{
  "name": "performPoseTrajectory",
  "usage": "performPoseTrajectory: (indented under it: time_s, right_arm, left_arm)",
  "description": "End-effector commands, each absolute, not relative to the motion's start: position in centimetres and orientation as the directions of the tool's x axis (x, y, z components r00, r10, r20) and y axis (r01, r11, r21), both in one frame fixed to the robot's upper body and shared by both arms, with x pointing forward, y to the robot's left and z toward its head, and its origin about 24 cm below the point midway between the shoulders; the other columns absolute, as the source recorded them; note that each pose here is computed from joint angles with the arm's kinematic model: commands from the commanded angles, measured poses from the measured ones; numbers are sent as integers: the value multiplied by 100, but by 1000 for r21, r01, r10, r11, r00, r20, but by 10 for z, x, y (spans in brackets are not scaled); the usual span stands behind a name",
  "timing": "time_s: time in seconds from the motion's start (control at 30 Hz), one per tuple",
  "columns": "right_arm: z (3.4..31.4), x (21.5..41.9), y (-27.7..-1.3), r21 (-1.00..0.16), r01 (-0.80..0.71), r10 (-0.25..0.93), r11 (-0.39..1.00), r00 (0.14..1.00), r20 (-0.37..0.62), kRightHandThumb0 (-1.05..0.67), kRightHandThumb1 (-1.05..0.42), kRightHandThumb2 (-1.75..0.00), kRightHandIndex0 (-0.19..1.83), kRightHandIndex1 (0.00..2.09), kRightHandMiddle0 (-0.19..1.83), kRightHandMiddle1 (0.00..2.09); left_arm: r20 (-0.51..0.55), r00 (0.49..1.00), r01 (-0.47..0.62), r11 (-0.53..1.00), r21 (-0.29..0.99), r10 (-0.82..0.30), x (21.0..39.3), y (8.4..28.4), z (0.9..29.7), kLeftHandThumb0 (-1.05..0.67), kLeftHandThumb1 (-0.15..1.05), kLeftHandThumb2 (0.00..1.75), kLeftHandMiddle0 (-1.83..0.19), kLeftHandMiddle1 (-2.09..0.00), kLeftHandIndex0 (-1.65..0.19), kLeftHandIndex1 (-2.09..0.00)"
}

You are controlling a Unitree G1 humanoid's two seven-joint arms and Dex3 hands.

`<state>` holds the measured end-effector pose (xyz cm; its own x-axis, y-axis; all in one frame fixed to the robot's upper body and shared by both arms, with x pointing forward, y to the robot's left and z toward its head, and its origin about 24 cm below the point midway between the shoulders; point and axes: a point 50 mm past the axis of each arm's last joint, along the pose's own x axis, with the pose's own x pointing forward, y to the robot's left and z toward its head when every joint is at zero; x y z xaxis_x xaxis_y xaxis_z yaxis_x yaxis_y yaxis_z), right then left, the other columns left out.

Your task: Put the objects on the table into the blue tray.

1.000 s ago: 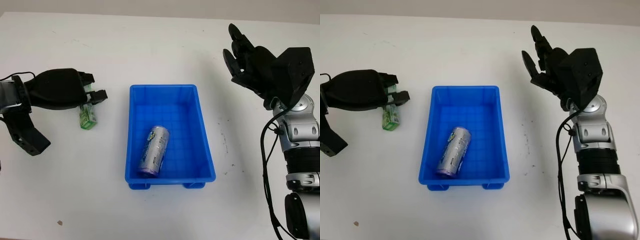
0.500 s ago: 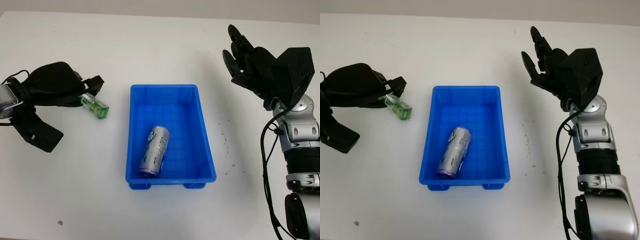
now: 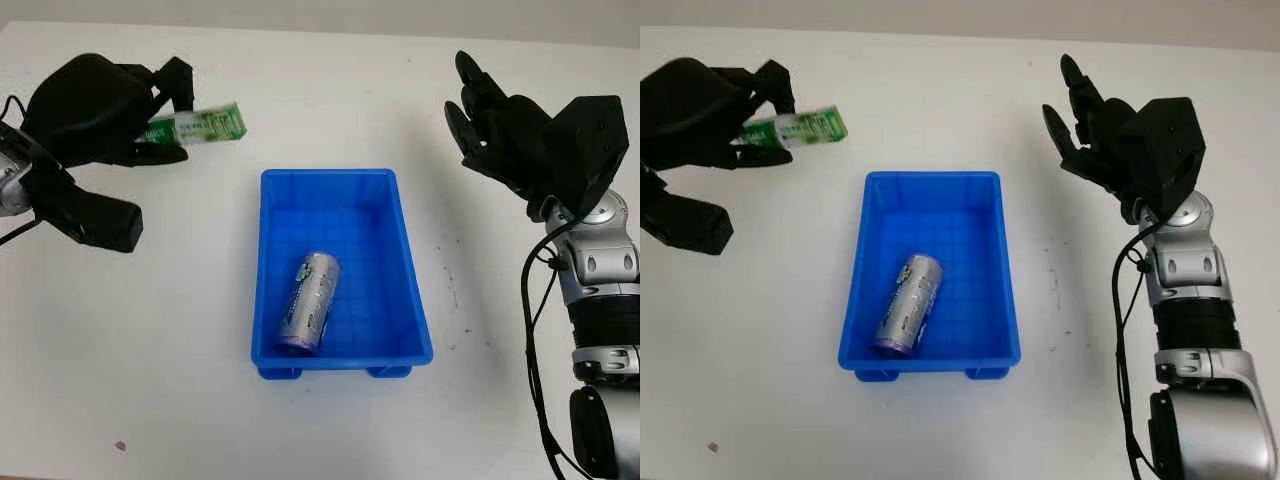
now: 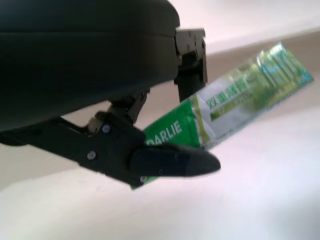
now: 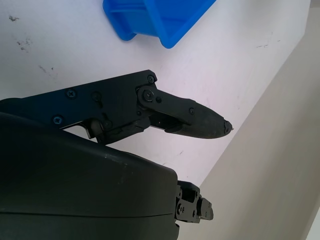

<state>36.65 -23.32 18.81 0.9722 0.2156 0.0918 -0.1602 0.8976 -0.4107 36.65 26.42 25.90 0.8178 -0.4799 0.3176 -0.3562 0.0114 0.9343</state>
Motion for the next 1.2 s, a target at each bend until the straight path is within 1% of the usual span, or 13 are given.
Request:
performPoseTrajectory:
  time_s: [0.0, 0.2, 0.33, 0.4, 0.57, 0.67, 0.73, 0.83, 1.0, 1.07, 1.1, 1.13, 1.17]
  right_arm:
    - [192, 367, -232, -414, -161, 225, 896, 968, 111, -53, -105, -66, -19, 0, -19, 0]
    - [193, 368, -232, -425, -166, 229, 890, 968, 102, -53, -105, -66, -19, 0, -19, 0]
    - [193, 369, -232, -428, -166, 230, 889, 968, 104, -56, -105, -65, -19, 0, -19, 0]
    - [193, 369, -232, -428, -167, 232, 888, 967, 103, -55, -105, -65, -19, 0, -19, 0]
    - [194, 369, -231, -426, -167, 231, 889, 968, 103, -55, -105, -65, -19, 0, -19, 0]
    - [194, 368, -231, -424, -169, 234, 890, 966, 107, -55, -105, -65, -19, 0, -19, 0]
    - [194, 368, -231, -420, -171, 235, 891, 966, 107, -55, -105, -65, -19, 0, -19, 0]
    - [194, 367, -231, -427, -165, 231, 889, 967, 105, -55, -105, -65, -19, 0, -19, 0]
    - [193, 366, -232, -422, -148, 213, 894, 971, 110, -55, -105, -64, -19, 0, -19, 1]
    - [193, 365, -232, -422, -146, 209, 895, 972, 107, -55, -105, -64, -19, 0, -19, 1]
    - [193, 365, -232, -422, -145, 208, 895, 972, 107, -55, -105, -64, -19, 0, -19, 1]
    - [193, 365, -232, -422, -145, 208, 895, 972, 107, -55, -105, -65, -19, 0, -19, 1]
    - [192, 365, -232, -422, -146, 209, 895, 972, 108, -55, -105, -65, -19, 0, -19, 1]
  left_arm:
    - [373, 801, -365, 113, 924, -469, 363, 263, 274, -51, 105, 43, -63, -209, -21, -209]
    - [425, 768, -246, 392, 887, -480, 359, 242, 293, -50, 105, 40, -71, -209, -34, -209]
    - [395, 769, -80, 536, 840, -503, 355, 227, 292, -54, 105, 34, -76, -209, -42, -209]
    - [372, 756, 5, 573, 820, -539, 350, 216, 291, -50, 105, 35, -80, -209, -46, -209]
    - [287, 728, 204, 596, 777, -623, 336, 188, 283, -48, 105, 38, -84, -209, -49, -209]
    - [213, 721, 319, 589, 743, -659, 331, 172, 276, -53, 105, 38, -88, -209, -59, -209]
    - [173, 715, 379, 583, 718, -678, 327, 163, 271, -50, 105, 38, -89, -209, -63, -209]
    - [105, 703, 482, 580, 657, -703, 325, 154, 264, -46, 105, 42, -97, -209, -61, -209]
    - [9, 734, 524, 574, 630, -680, 321, 148, 256, -51, 105, 42, -99, -209, -65, -209]
    - [-14, 737, 536, 573, 620, -675, 319, 146, 252, -51, 105, 43, -86, -209, -57, -209]
    - [-26, 733, 537, 555, 635, -679, 318, 145, 249, -49, 105, 43, -72, -207, -45, -204]
    - [-55, 731, 547, 537, 642, -680, 318, 146, 247, -49, 105, 46, -53, -192, -21, -187]
    - [-104, 722, 575, 509, 640, -684, 318, 146, 245, -51, 105, 45, -43, -166, -6, -164]
